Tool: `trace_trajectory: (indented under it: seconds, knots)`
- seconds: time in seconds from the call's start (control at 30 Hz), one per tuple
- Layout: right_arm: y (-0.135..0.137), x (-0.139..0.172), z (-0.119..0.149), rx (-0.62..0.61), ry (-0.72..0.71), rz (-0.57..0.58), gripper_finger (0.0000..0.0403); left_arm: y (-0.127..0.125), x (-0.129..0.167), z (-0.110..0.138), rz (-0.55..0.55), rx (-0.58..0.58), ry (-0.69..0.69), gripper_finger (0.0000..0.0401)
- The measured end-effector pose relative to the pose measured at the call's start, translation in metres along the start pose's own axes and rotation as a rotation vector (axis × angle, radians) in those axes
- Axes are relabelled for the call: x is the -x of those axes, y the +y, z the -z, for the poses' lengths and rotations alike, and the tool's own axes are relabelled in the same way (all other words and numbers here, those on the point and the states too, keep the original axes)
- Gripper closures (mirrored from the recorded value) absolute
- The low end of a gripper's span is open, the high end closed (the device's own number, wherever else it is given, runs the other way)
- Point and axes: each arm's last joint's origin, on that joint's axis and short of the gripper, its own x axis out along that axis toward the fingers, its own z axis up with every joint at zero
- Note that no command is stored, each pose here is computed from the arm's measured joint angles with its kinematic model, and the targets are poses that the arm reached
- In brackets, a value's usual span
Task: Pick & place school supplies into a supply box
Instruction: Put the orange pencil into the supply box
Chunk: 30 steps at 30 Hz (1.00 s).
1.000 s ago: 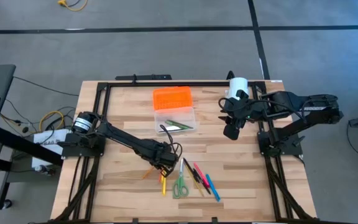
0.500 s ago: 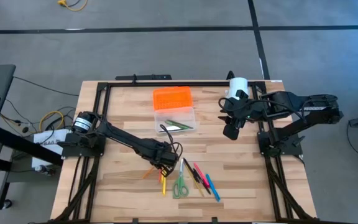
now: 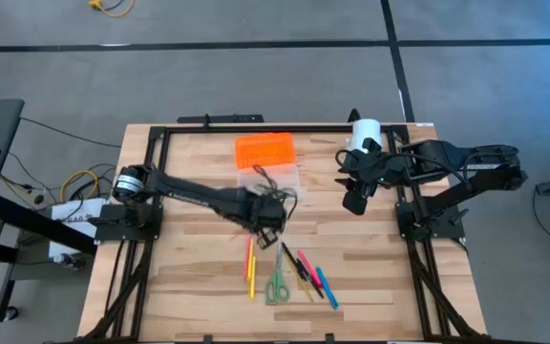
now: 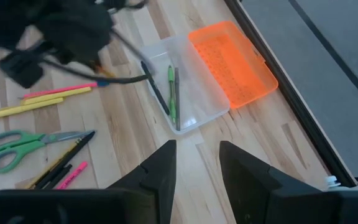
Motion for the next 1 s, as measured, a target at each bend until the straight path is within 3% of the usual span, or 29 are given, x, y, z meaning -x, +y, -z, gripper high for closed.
trace_trajectory:
  seconds: [0.13,0.43,0.63,0.87,1.0]
  knots:
    - [0.000,0.000,0.000,-0.019,0.000,-0.002,0.0285,0.027,-0.004,-0.030,-0.009,-0.074,-0.078,0.0391]
    - [0.011,0.004,0.003,-0.041,-0.004,-0.040,0.0285,0.084,-0.018,-0.078,0.009,-0.082,-0.219,0.0391]
    - [0.018,0.007,0.005,-0.054,-0.005,-0.061,0.0285,0.106,-0.022,-0.086,0.005,-0.101,-0.213,0.0391]
    - [0.020,0.008,0.006,-0.045,-0.015,-0.048,0.0285,0.106,-0.029,-0.090,0.038,-0.122,-0.278,0.0391]
    - [0.020,0.008,0.006,-0.045,-0.016,-0.045,0.0285,0.106,-0.042,-0.082,0.034,-0.128,-0.250,0.0391]
